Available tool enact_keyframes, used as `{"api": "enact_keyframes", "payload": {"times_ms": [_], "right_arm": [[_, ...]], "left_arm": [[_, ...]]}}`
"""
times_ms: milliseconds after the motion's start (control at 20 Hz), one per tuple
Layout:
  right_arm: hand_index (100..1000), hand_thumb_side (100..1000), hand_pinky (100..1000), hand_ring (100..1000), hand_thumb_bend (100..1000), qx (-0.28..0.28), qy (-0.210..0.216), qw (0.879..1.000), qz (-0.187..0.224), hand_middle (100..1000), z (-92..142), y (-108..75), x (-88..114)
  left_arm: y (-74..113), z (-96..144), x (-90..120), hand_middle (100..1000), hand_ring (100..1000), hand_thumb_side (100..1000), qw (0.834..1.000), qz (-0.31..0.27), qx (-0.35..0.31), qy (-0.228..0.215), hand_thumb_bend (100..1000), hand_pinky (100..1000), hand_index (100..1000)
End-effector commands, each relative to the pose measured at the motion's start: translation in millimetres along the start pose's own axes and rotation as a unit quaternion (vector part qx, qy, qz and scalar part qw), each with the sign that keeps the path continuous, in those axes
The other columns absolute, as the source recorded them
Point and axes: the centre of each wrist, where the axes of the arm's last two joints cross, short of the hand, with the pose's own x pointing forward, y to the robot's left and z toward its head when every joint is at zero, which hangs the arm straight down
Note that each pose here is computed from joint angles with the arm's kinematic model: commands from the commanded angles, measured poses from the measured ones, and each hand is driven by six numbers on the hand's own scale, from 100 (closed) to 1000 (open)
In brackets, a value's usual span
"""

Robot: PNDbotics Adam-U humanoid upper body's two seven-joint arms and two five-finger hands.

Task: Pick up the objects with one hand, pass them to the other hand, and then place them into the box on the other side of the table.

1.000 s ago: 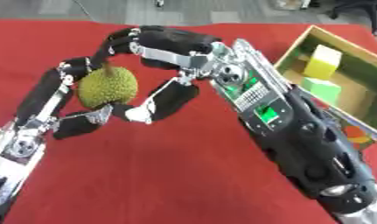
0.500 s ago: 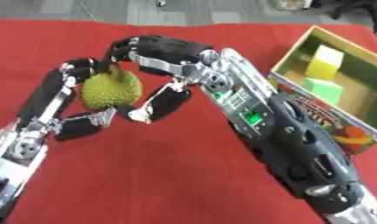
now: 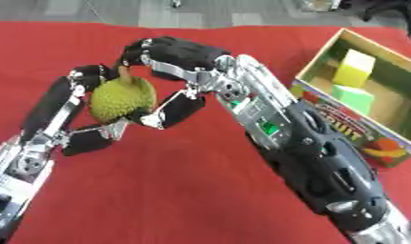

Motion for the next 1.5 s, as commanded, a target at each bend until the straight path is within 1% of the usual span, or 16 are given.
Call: {"api": "enact_keyframes", "payload": {"times_ms": [50,100,250,400,500,600,650,750,800,900,950,1000,1300,1500], "right_arm": [[647,112,828,757,255,-0.015,-0.005,1.000,-0.008,565,-2,-5.7,1],[643,110,827,755,254,-0.017,-0.007,1.000,-0.014,561,-2,-5.7,2],[584,100,825,730,241,-0.016,-0.017,0.999,-0.026,512,-1,-6.7,4],[561,106,824,721,214,-0.001,-0.027,0.999,-0.034,493,0,-7.4,5],[552,106,825,720,198,0.006,-0.031,0.999,-0.041,488,1,-8.4,5],[545,106,825,719,186,0.009,-0.033,0.998,-0.047,482,1,-9.5,5],[542,106,825,718,186,0.009,-0.033,0.998,-0.050,480,2,-10.0,5],[541,105,825,717,187,0.010,-0.035,0.998,-0.054,479,2,-10.9,5],[540,103,825,717,189,0.010,-0.035,0.998,-0.055,477,3,-11.2,5],[540,100,824,716,185,0.008,-0.034,0.998,-0.058,478,4,-12.3,5],[540,100,824,716,153,0.006,-0.033,0.998,-0.058,478,5,-13.0,4],[540,100,824,716,186,0.004,-0.032,0.998,-0.059,477,6,-13.7,4],[539,100,823,714,189,-0.006,-0.028,0.998,-0.062,476,11,-16.7,1],[539,100,822,714,192,-0.013,-0.024,0.998,-0.059,476,15,-19.2,-1]], "left_arm": [[8.0,-7,10,595,649,252,1.000,0.006,0.018,-0.018,100,719,660],[7.9,-7,10,596,649,250,1.000,0.007,0.018,-0.018,100,719,662],[7.6,-7,9,599,650,228,1.000,0.008,0.019,-0.015,100,719,673],[6.7,-7,7,611,658,226,1.000,0.006,0.020,-0.008,100,724,697],[5.5,-7,6,637,676,245,1.000,0.004,0.020,-0.001,100,734,745],[4.5,-7,5,654,686,257,1.000,-0.002,0.015,0.006,130,741,780],[4.0,-7,5,669,695,284,1.000,-0.004,0.013,0.009,188,747,811],[3.1,-7,4,673,698,291,1.000,-0.005,0.010,0.013,202,749,817],[2.9,-7,4,697,717,364,1.000,-0.007,0.007,0.015,352,762,852],[3.0,-6,3,720,735,459,1.000,-0.015,0.001,0.020,521,773,884],[3.1,-6,2,727,740,489,1.000,-0.020,-0.001,0.022,592,777,889],[3.0,-5,2,729,741,519,0.999,-0.025,-0.004,0.024,619,777,890],[2.0,-4,1,732,743,599,0.999,-0.034,-0.008,0.028,708,780,891],[1.6,-1,0,731,743,622,0.999,-0.036,-0.011,0.029,716,781,890]]}}
